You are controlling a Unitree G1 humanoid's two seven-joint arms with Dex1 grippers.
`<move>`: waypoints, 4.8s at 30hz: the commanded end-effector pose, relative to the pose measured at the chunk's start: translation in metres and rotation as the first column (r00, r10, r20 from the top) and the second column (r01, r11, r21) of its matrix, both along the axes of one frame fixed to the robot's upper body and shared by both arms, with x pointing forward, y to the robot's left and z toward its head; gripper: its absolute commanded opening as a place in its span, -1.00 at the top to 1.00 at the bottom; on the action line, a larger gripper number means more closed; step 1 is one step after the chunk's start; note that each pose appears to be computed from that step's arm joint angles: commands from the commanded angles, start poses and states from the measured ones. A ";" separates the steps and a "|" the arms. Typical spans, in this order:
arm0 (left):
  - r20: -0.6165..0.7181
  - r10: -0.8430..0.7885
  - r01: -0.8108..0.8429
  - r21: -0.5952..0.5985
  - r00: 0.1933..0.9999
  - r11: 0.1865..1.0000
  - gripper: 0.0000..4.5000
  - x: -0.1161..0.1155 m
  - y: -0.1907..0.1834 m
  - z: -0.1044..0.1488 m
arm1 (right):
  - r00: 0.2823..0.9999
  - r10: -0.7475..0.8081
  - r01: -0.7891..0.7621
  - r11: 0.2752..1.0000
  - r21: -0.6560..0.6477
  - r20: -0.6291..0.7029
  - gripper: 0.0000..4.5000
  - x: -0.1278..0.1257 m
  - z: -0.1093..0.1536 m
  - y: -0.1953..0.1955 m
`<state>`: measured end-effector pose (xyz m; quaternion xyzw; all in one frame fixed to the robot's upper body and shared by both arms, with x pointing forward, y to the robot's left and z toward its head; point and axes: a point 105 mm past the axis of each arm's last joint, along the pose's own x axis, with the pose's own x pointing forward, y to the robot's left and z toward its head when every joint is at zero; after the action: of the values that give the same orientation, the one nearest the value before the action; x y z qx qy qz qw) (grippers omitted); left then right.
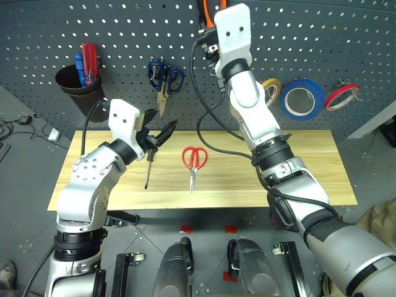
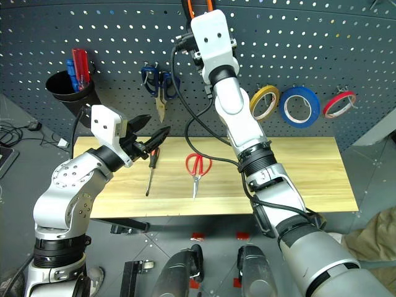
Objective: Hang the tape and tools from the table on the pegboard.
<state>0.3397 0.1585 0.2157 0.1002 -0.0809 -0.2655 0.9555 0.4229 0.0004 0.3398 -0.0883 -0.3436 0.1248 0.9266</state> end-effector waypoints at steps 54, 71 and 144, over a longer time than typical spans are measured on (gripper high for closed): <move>-0.596 0.272 -0.235 0.141 0.755 0.962 -0.99 0.014 -0.051 -0.174 | 0.539 0.358 -0.536 0.844 0.017 -0.762 -1.00 -0.135 -0.197 -0.065; -0.741 0.331 -0.250 0.223 0.584 0.942 -0.64 0.022 -0.071 -0.230 | 0.522 0.371 -0.551 0.834 0.028 -0.768 -1.00 -0.137 -0.193 -0.068; -0.042 0.464 -0.459 0.085 0.885 0.884 -0.68 0.033 0.029 -0.076 | 0.810 0.429 -0.536 0.819 -0.206 -0.399 -1.00 -0.139 -0.108 -0.024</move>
<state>0.3759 0.1772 0.1487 0.1777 -0.0469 -0.0497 0.9817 0.2872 -0.0258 0.2310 -0.1252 -0.1737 0.4276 0.8782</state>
